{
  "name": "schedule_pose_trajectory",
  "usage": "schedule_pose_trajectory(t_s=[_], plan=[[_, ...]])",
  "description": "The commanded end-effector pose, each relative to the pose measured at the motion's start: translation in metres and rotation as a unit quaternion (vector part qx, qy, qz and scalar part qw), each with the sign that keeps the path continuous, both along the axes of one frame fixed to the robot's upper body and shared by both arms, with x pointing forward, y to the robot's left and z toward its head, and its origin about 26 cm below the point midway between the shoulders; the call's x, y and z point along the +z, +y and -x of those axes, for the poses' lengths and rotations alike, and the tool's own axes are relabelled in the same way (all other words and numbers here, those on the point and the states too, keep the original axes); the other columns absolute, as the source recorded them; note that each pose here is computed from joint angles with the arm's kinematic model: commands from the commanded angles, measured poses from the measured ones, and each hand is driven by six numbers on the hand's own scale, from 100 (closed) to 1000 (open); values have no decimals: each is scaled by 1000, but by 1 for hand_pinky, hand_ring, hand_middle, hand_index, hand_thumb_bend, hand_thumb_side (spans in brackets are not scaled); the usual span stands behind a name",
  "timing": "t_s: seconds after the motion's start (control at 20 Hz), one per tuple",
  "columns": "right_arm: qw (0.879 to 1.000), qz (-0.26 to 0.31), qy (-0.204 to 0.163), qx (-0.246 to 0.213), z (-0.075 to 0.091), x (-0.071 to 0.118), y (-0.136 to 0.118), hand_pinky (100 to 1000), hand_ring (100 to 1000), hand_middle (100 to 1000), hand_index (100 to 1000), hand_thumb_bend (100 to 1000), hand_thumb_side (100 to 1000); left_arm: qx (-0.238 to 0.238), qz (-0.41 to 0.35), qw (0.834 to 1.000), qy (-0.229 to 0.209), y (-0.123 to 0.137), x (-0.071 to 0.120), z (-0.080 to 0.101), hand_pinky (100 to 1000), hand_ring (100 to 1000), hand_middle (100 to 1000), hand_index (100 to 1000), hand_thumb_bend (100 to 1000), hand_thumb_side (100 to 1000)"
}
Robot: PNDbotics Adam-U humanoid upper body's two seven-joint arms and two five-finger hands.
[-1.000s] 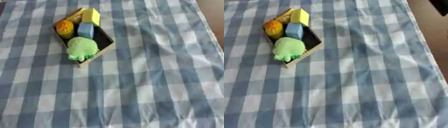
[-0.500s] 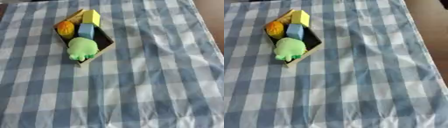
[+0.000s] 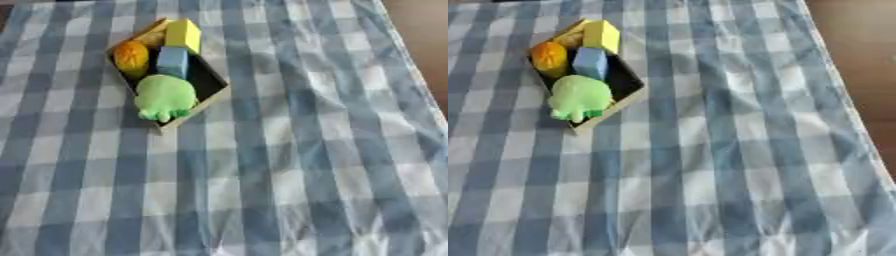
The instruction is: Pick up objects on the table and place them in the box.
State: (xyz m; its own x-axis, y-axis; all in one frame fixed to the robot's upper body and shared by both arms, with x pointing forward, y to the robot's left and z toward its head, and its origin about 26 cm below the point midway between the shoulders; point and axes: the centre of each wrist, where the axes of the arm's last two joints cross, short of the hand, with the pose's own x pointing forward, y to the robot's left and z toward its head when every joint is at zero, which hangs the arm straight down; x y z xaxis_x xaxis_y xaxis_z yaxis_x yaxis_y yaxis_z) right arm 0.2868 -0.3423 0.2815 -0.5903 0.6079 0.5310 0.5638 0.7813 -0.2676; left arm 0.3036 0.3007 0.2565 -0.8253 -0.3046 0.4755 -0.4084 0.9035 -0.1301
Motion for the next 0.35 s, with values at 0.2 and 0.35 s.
schedule_pose_trajectory(t_s=[0.2, 0.35], plan=[[1000, 0, -26, 17, 4, 6, 0, 937, 867, 803, 843, 100, 714, 18, -7, 999, -27, 4, -5, 6, 764, 772, 797, 881, 420, 466], [999, 0, -25, 21, 4, 5, 0, 937, 866, 814, 849, 100, 715, 24, -8, 999, -22, 5, -11, 6, 763, 772, 799, 884, 418, 468]])
